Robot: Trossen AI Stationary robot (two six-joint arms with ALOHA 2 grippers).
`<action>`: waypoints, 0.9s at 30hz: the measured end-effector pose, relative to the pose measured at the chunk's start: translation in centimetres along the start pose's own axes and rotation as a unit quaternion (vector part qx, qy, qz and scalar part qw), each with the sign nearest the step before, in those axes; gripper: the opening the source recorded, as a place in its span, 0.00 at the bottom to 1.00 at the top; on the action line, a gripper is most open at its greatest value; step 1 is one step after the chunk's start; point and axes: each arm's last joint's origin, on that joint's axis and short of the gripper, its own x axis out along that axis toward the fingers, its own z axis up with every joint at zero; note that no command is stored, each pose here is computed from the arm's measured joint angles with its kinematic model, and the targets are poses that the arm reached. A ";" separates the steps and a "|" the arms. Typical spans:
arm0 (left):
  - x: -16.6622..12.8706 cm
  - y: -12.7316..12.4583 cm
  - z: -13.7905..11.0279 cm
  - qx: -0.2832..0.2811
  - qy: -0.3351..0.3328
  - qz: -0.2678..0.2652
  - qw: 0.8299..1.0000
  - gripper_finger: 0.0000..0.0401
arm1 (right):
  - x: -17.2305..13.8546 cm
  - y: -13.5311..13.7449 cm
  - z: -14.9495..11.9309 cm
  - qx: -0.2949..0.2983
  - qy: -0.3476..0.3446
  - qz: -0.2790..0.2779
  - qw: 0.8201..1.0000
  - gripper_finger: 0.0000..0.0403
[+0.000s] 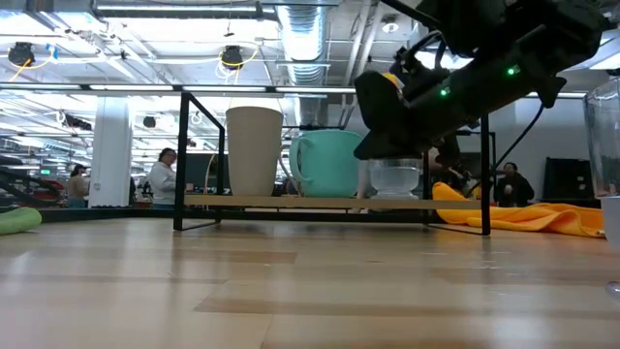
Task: Stack small to large cups/mugs on shelf
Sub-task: Put the left transparent mug on the shelf
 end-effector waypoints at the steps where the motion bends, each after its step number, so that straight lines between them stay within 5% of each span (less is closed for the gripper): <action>1: 0.0 0.0 0.0 0.000 0.001 -0.001 1.000 0.31 | 0.0 0.0 0.0 -0.002 0.002 -0.001 1.000 0.15; 15: 0.0 0.0 0.0 -0.006 0.006 -0.005 1.000 0.31 | -0.4 -0.5 0.4 0.005 0.021 -0.001 1.000 0.47; 27: 0.0 -0.1 -0.1 -0.006 0.013 -0.011 1.000 0.31 | -2.4 -1.7 3.0 0.029 0.078 0.045 0.996 0.49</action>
